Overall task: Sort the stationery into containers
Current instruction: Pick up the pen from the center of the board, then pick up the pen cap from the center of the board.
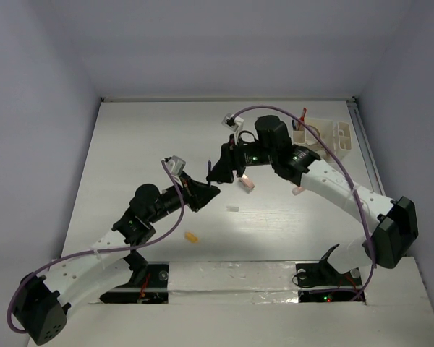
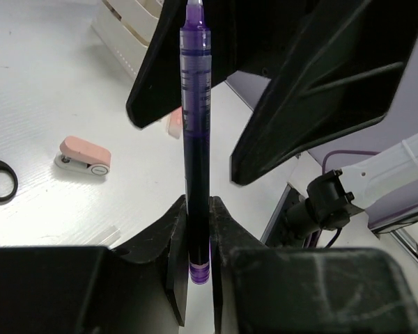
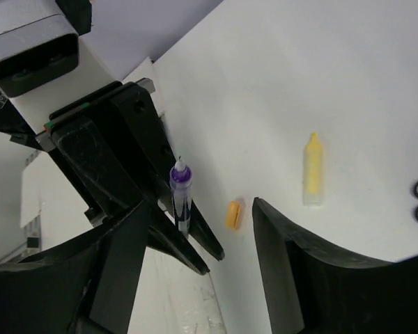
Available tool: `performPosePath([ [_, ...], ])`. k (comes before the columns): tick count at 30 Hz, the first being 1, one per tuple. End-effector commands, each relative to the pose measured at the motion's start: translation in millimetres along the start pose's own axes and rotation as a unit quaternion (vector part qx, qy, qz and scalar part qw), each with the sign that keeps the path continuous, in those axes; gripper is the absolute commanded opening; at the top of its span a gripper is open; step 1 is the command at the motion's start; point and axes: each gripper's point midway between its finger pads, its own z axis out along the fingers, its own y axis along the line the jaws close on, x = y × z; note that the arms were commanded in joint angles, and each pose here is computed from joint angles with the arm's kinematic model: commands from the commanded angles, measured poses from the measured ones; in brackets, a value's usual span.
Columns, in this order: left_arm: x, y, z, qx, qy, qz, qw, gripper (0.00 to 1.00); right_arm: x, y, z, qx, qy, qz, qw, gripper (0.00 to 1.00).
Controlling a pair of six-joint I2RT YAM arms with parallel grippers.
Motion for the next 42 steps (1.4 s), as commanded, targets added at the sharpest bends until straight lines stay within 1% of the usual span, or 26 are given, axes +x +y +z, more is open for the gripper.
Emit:
performPosePath([
  [1, -14, -13, 0, 0.027, -0.026, 0.011, 0.999, 0.0, -19, 11, -24, 0.033, -0.043, -0.046, 0.997, 0.67],
  [4, -9, -10, -1, 0.026, -0.027, 0.004, 0.999, 0.0, -20, 16, -36, 0.045, -0.052, -0.058, 0.996, 0.68],
  [6, -4, -3, -1, 0.01, -0.022, 0.0, 1.0, 0.0, -17, 8, -43, 0.067, -0.057, -0.061, 0.994, 0.65],
  [8, -3, 1, -2, -0.001, -0.023, -0.002, 1.0, 0.0, -11, 6, -49, 0.08, -0.057, -0.069, 0.993, 0.57],
  [9, -4, 5, -4, -0.013, -0.026, -0.005, 1.0, 0.0, 0, 0, -49, 0.086, -0.048, -0.066, 0.993, 0.55],
  [11, -12, 5, -5, -0.027, -0.035, -0.008, 0.999, 0.0, 12, -9, -50, 0.102, -0.038, -0.059, 0.992, 0.55],
  [12, -11, 9, -7, -0.043, -0.026, -0.015, 0.999, 0.0, 25, -18, -48, 0.112, -0.024, -0.048, 0.992, 0.54],
  [14, -32, 1, -11, -0.052, -0.045, -0.014, 0.998, 0.0, 40, -30, -48, 0.133, -0.006, -0.032, 0.991, 0.54],
  [15, -32, 3, -14, -0.066, -0.04, -0.015, 0.997, 0.0, 55, -38, -45, 0.138, 0.009, -0.022, 0.99, 0.54],
  [16, -44, 1, -20, -0.074, -0.058, -0.008, 0.996, 0.0, 62, -42, -44, 0.141, 0.017, -0.019, 0.99, 0.54],
  [17, -56, -5, -24, -0.075, -0.071, -0.004, 0.995, 0.0, 68, -48, -42, 0.148, 0.025, -0.015, 0.989, 0.54],
  [19, -63, -6, -32, -0.087, -0.079, 0.002, 0.993, 0.0, 86, -64, -36, 0.162, 0.056, -0.006, 0.985, 0.57],
  [20, -65, -7, -33, -0.088, -0.08, 0.004, 0.993, 0.0, 93, -77, -37, 0.19, 0.069, 0.001, 0.979, 0.58],
  [22, -68, -10, -37, -0.087, -0.083, 0.006, 0.993, 0.0, 111, -96, -30, 0.214, 0.107, 0.007, 0.971, 0.6],
  [24, -68, -9, -40, -0.092, -0.085, 0.006, 0.992, 0.0, 119, -103, -23, 0.229, 0.128, 0.008, 0.965, 0.61],
  [26, -71, -9, -43, -0.096, -0.09, 0.006, 0.991, 0.0, 130, -117, -22, 0.255, 0.15, 0.025, 0.955, 0.59],
  [28, -73, -8, -48, -0.102, -0.095, 0.011, 0.99, 0.0, 134, -122, -22, 0.27, 0.149, 0.042, 0.95, 0.56],
  [31, -79, -8, -54, -0.114, -0.1, 0.022, 0.988, 0.0, 144, -114, -16, 0.249, 0.141, 0.067, 0.956, 0.48],
  [32, -79, -8, -55, -0.116, -0.099, 0.024, 0.988, 0.0, 149, -109, -13, 0.23, 0.144, 0.075, 0.959, 0.48],
  [34, -81, -8, -56, -0.116, -0.1, 0.027, 0.988, 0.0, 172, -108, -10, 0.22, 0.162, 0.098, 0.957, 0.49],
  [35, -82, -10, -56, -0.115, -0.101, 0.028, 0.988, 0.0, 176, -109, -7, 0.215, 0.16, 0.103, 0.958, 0.51],
  [36, -84, -12, -57, -0.112, -0.103, 0.029, 0.988, 0.0, 181, -110, -6, 0.212, 0.165, 0.111, 0.957, 0.54],
  [37, -84, -12, -56, -0.112, -0.1, 0.03, 0.988, 0.0, 193, -112, -4, 0.213, 0.171, 0.129, 0.953, 0.59],
  [39, -86, -13, -57, -0.112, -0.1, 0.035, 0.988, 0.0, 195, -107, 7, 0.187, 0.165, 0.134, 0.959, 0.64],
  [40, -86, -14, -58, -0.112, -0.1, 0.036, 0.988, 0.0, 197, -108, 11, 0.183, 0.161, 0.142, 0.959, 0.67],
  [42, -86, -14, -59, -0.113, -0.099, 0.037, 0.988, 0.0, 197, -111, 13, 0.188, 0.158, 0.146, 0.959, 0.69],
])
